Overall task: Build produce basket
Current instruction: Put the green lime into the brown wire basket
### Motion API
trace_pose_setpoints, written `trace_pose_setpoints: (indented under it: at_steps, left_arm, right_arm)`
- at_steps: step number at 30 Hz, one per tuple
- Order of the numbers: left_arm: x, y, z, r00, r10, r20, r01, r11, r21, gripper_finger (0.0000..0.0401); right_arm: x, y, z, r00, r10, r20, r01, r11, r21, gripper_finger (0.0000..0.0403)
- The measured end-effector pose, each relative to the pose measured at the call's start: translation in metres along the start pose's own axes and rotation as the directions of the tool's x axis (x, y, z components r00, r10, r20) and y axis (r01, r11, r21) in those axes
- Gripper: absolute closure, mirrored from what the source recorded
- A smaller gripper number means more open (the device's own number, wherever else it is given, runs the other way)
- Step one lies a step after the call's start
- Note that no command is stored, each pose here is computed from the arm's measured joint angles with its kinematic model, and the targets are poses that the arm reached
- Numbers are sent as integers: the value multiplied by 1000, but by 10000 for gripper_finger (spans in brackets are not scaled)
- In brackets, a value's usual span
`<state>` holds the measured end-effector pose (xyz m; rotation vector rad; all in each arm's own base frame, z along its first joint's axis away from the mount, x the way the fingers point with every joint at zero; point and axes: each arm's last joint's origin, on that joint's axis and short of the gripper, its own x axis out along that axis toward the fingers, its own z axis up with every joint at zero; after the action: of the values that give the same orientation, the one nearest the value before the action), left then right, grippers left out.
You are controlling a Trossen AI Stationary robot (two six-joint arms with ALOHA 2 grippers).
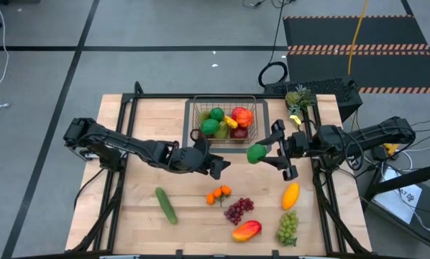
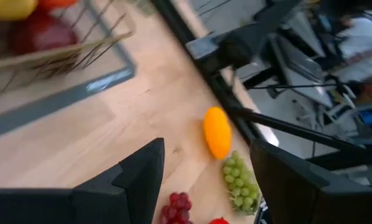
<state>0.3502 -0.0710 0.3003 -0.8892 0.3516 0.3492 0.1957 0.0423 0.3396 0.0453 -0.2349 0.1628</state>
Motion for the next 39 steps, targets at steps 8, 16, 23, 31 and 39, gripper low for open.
trace_pose_setpoints:
  at_steps: [8,16,23,31,39]
  left_arm:
    - [-3,-17,8,983,-136,123,110,974,197,165]
    - [-7,-29,17,942,-232,242,137,925,355,164]
    - [-8,-30,21,926,-214,311,80,917,392,115]
    - [-6,-28,28,919,-227,322,94,920,382,39]
    - [-3,-25,39,908,-276,316,146,914,378,57]
  right_arm:
    - [0,0,0,1000,-1,0,1,981,193,195]
    - [0,-4,0,992,-125,-2,120,950,289,195]
    - [0,-5,-4,982,-183,-35,186,970,156,195]
    - [3,-12,-14,950,-295,-98,305,946,106,195]
    - [6,-18,-18,939,-324,-113,335,936,103,195]
